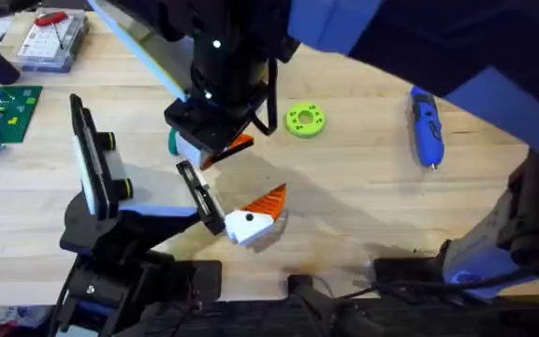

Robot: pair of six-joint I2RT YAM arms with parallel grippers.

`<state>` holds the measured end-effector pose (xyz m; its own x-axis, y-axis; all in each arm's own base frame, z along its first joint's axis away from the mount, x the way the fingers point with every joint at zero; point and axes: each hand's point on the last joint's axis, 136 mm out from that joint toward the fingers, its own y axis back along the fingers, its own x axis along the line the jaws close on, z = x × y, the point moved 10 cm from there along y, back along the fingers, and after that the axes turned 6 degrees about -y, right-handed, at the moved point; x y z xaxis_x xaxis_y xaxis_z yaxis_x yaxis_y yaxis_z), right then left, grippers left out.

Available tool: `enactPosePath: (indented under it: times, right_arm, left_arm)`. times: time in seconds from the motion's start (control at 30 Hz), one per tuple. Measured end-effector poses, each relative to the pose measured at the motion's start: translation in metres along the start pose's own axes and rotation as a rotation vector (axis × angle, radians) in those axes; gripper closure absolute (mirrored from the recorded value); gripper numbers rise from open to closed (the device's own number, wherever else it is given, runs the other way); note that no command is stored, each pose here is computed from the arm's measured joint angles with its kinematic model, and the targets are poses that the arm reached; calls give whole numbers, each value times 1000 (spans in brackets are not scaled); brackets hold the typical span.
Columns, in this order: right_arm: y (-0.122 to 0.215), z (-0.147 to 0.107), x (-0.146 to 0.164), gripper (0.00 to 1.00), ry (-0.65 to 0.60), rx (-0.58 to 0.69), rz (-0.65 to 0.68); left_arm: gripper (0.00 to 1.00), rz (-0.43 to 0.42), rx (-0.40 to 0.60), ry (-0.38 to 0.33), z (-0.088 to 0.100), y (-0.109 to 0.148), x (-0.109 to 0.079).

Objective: Pick up the gripper from the table and insert it into the empty holder that is missing its gripper. Then pick up a screw, insert it into the mounting hole, and use the screwdriver to tighten it. Finally, clean up the table by picking up the vegetable and placing it into the bucket.

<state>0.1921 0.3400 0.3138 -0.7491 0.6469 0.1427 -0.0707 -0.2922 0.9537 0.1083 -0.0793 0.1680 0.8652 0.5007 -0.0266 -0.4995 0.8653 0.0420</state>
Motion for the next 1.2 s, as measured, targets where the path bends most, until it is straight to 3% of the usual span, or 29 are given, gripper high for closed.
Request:
enactPosePath:
  times: [0.2, 0.33, 0.5, 1.2]
  right_arm:
    - [0, 0, 0, 717, 0, 1, -1]
    - [0, 0, 0, 799, 0, 1, -1]
    - [0, 0, 0, 991, -4, 0, 0]
    - [0, 2, 0, 998, 17, -11, 2]
  left_arm:
    - [13, 0, 0, 0, 0, 0, 0]
    - [13, 0, 0, 0, 0, 0, 0]
    - [13, 0, 0, 0, 0, 0, 0]
    - [13, 0, 0, 0, 0, 0, 0]
